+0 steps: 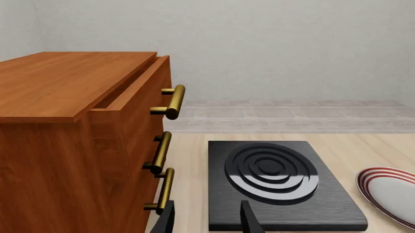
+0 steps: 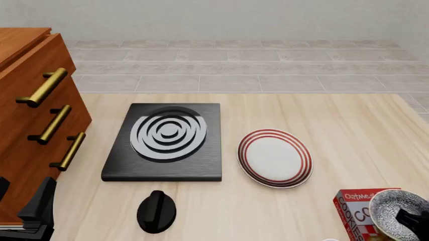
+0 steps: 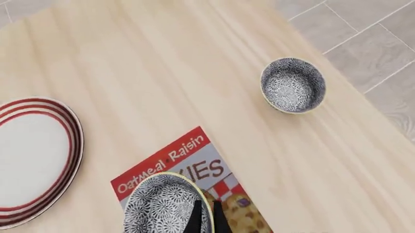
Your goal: Pick the akita bowl on the cookies box and place it on the plate.
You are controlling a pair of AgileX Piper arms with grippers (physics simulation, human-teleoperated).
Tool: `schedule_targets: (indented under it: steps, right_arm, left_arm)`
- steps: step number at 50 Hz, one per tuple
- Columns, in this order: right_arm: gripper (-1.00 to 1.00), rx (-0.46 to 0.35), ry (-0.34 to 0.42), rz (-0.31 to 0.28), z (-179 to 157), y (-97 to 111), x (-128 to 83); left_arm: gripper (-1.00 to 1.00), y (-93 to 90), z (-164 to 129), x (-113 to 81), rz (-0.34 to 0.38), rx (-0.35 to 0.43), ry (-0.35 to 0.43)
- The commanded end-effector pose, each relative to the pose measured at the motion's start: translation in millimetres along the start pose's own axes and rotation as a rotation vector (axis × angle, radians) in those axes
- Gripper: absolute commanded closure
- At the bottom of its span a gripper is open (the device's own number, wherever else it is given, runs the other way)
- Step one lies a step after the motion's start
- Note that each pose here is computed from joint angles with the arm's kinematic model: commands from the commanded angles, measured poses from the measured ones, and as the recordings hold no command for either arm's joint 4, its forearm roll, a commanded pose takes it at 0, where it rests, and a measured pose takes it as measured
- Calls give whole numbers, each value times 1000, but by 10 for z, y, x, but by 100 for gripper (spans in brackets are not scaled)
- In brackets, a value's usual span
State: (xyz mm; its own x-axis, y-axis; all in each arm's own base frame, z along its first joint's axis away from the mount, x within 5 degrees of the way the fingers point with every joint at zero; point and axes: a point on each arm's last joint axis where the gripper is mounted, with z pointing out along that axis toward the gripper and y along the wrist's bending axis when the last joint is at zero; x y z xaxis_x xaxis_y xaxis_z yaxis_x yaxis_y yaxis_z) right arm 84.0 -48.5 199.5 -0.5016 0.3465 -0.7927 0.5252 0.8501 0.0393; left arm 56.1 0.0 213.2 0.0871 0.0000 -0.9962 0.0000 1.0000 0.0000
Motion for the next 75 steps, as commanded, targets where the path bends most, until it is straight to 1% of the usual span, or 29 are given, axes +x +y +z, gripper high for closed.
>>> schedule_targets:
  steps: [1, 10, 16, 19, 24, 29, 33, 40, 41, 42, 50, 51, 57, 59, 62, 64, 69, 72, 73, 75]
  right_arm:
    - [100, -68, -27, 5, -205, 69, -23]
    - [100, -120, -44, 15, -311, 112, -57]
    - [100, -176, -71, 24, -432, 157, -155]
    - [100, -200, -84, 9, -473, 181, -210]
    - [100, -222, -96, 10, -481, 212, -283]
    - [100, -259, -98, 10, -461, 258, -317]
    - [100, -290, -111, 10, -473, 302, -385]
    - [100, -340, -117, 42, -467, 380, -488]
    - [100, -351, -115, 59, -461, 396, -496]
    - [100, -356, -116, 61, -454, 407, -509]
    - [100, -407, -115, 79, -404, 527, -633]
    - [100, -425, -115, 79, -397, 567, -666]
    - [100, -469, -108, 87, -359, 675, -730]
    - [100, -488, -99, 102, -340, 721, -744]
    - [100, -519, -97, 100, -327, 805, -801]
    - [100, -524, -98, 93, -323, 825, -819]
    - [100, -550, -92, 77, -250, 952, -883]
    - [100, -574, -85, 76, -205, 1039, -893]
    - [100, -580, -86, 67, -180, 1074, -904]
    - [100, -591, -80, 71, -137, 1126, -901]
  left_arm:
    - [-100, 0, 0, 0, 0, 0, 0]
    - [-100, 0, 0, 0, 0, 0, 0]
    - [-100, 0, 0, 0, 0, 0, 0]
    - [-100, 0, 0, 0, 0, 0, 0]
    - [-100, 0, 0, 0, 0, 0, 0]
    - [-100, 0, 0, 0, 0, 0, 0]
    - [-100, 0, 0, 0, 0, 0, 0]
    - [-100, 0, 0, 0, 0, 0, 0]
    - [-100, 0, 0, 0, 0, 0, 0]
    - [-100, 0, 0, 0, 0, 0, 0]
    - [-100, 0, 0, 0, 0, 0, 0]
    - [-100, 0, 0, 0, 0, 0, 0]
    - [-100, 0, 0, 0, 0, 0, 0]
    - [-100, 0, 0, 0, 0, 0, 0]
    - [-100, 0, 0, 0, 0, 0, 0]
    - [-100, 0, 0, 0, 0, 0, 0]
    - [-100, 0, 0, 0, 0, 0, 0]
    - [-100, 0, 0, 0, 0, 0, 0]
    - [-100, 0, 0, 0, 0, 0, 0]
    - [-100, 0, 0, 0, 0, 0, 0]
